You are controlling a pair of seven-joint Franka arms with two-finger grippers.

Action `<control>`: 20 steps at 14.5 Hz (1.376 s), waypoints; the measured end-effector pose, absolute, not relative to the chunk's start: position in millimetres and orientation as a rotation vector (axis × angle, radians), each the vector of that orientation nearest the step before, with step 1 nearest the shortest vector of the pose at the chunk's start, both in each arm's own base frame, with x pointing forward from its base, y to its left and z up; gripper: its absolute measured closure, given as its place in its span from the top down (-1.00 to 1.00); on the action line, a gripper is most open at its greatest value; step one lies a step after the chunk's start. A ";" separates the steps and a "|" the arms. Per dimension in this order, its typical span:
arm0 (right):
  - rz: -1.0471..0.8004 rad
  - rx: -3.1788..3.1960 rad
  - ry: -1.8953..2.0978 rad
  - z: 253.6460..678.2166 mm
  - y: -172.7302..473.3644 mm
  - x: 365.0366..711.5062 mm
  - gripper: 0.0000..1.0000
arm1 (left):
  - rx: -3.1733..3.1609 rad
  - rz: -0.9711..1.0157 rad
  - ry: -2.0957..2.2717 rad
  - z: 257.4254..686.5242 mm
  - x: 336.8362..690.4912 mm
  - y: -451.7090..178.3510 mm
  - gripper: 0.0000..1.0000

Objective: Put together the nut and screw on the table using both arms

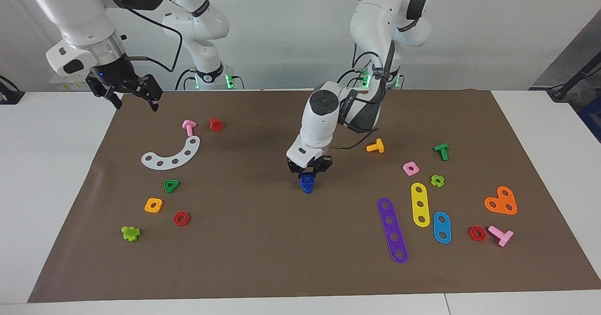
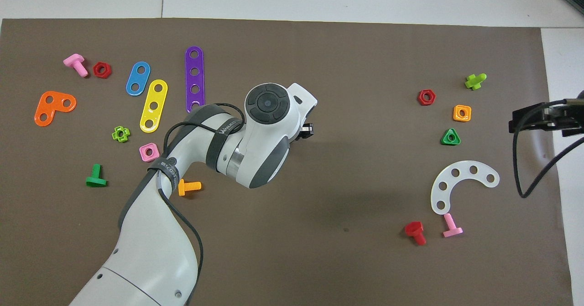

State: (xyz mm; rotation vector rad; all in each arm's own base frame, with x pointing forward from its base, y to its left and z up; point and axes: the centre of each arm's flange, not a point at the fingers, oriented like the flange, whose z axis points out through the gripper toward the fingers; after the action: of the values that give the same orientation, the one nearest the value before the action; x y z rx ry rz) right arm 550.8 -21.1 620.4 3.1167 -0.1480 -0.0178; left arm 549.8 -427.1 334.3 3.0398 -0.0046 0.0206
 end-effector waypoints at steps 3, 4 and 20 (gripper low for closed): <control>-0.018 3.117 -0.148 620.4 -20.9 550.8 1.00 | 3.041 0.022 -0.012 325.7 544.7 -428.7 -0.07; -0.018 3.117 -0.148 620.4 -20.9 550.8 1.00 | 3.041 0.023 -0.013 324.8 544.2 -428.8 -0.07; -0.018 3.117 -0.148 620.4 -21.2 550.7 1.00 | 3.081 0.027 0.075 422.2 608.1 -337.7 0.98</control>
State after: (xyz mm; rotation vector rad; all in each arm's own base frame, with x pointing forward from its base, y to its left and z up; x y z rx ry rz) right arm 550.7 -21.2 620.4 3.1169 -0.1485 -0.0180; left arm 608.1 -337.7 422.2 3.0806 0.0753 0.0272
